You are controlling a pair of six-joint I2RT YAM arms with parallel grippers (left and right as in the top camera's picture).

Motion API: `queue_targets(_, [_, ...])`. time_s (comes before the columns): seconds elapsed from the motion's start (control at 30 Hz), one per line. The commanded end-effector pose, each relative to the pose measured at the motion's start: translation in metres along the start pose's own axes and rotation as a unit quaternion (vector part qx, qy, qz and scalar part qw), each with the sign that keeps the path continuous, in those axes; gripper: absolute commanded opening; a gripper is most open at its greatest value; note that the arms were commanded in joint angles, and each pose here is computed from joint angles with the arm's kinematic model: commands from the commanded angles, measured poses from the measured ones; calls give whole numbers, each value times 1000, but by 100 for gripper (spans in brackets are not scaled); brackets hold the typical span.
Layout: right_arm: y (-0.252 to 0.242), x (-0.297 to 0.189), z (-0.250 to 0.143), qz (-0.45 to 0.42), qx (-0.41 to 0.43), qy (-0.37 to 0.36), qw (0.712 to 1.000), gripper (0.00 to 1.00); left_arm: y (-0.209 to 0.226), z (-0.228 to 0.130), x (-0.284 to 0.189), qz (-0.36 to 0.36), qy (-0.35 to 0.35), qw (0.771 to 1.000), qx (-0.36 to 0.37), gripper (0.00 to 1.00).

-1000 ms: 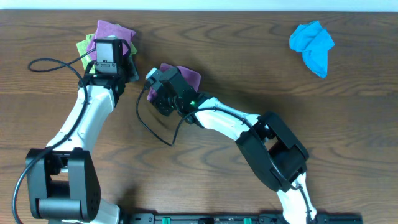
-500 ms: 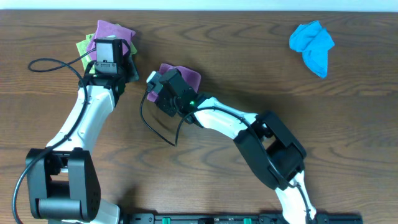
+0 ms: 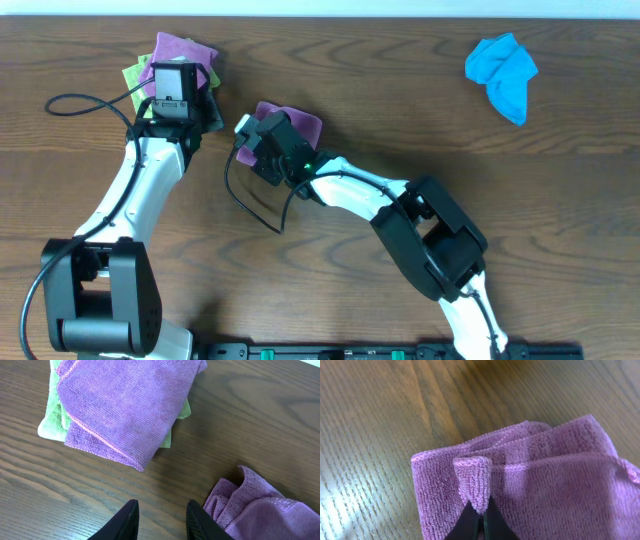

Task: Fold the cloth

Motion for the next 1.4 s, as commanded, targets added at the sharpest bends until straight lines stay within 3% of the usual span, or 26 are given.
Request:
queue_targets(0.0, [1,-2,9,-1,-1,-10,1000,1,0,12,-10,-4,-20,1000,-2,33])
queue_targets(0.57, [5,-33,42,-18,5,-53,998,1,0,12,-10,-4,-22,1000,-2,33])
queue_targets(1.1, [36,-31,57,31,-12,-108,994,1,5,13,-9,0,-23,1000,-7,33])
queue_targets(1.13, [36,-30,56,33,-13,-107,994,5,5,13,-9,0,-23,1000,-7,33])
queue_targets(1.17, [37,-29,56,34,-13,-106,994,20,5,13,-9,0,-23,1000,-7,33])
queue_targets(1.2, [39,-29,55,37,-14,-106,994,43,5,13,-9,0,-23,1000,-7,33])
queue_targets(1.37, [54,-30,56,54,-23,-104,993,62,5,14,-9,-1,-25,1000,-7,33])
Point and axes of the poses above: each gripper's point midway between its finger pads, its own x axis out along the fingers, its own y axis along the line the jaws close on, z = x × y, the point moved 9 cm from there along -x, back along the fingers, and after that the axes turned 5 degrees about x, right-handed, at the moved point
